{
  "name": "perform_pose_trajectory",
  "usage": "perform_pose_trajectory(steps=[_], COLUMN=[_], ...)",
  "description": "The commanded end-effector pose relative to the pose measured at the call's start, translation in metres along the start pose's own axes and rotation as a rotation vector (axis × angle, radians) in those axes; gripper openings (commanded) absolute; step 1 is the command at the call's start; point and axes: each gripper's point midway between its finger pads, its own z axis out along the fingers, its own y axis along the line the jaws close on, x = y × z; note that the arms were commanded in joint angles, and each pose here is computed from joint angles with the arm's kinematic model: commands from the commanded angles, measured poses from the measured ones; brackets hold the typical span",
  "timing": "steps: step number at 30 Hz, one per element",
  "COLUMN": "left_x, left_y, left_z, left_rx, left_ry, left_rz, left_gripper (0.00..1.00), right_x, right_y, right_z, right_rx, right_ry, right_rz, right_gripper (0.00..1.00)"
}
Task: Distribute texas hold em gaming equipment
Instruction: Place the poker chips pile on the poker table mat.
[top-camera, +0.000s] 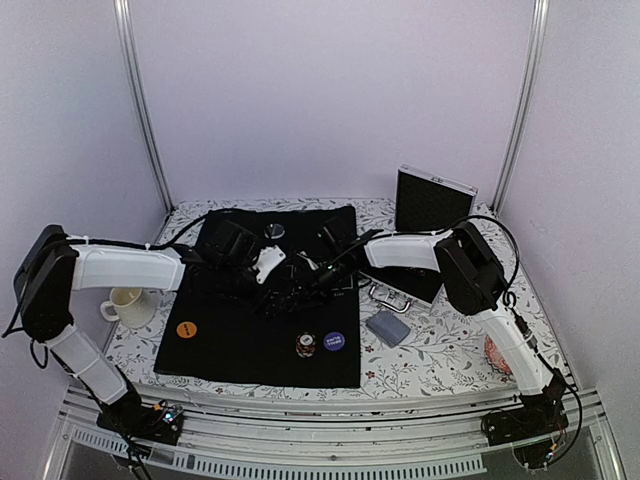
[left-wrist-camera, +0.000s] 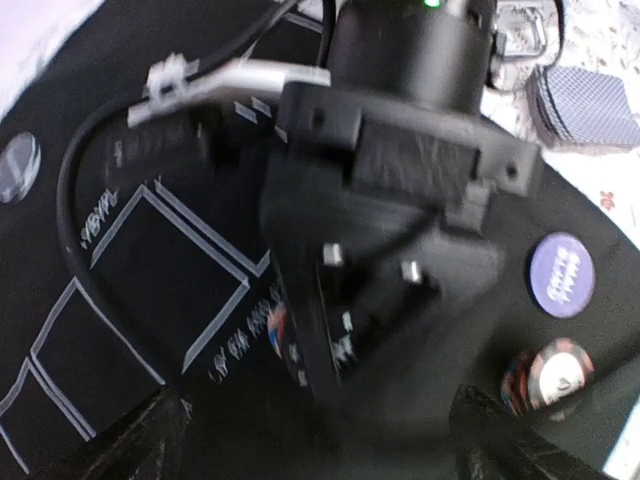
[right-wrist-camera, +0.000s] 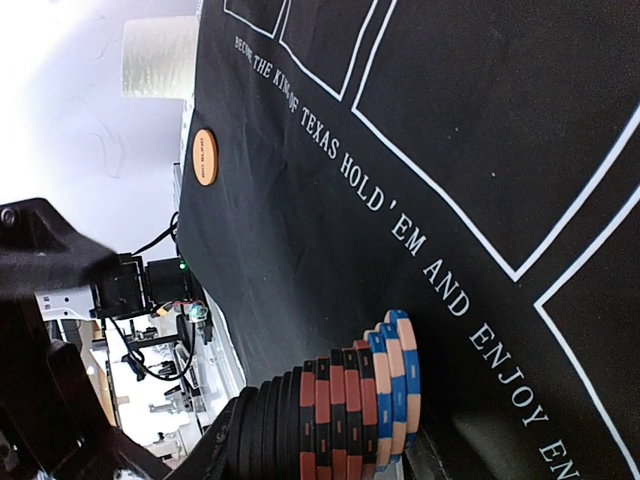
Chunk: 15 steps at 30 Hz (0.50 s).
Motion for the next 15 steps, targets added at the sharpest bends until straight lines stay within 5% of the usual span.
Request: perform_pose_trajectory(steps=[1,15], left_x=[-0.019,-0.012], left_y=[0.000,0.003], left_z=[0.018,0.053], left_rx=[-0.011,-0.007], left_ry=[-0.111,-0.104], left_rz=[0.038,0.110], left_gripper=[0.90,0.62], right_x=[0.002,0.005], right_y=[-0.012,-0.014], right_z=[0.004,0.003], right_rx=[-0.021,-0.027], right_ry=[0.003,0.008], right_rz=[0.019,0.021], right_gripper=[0.08,0.07])
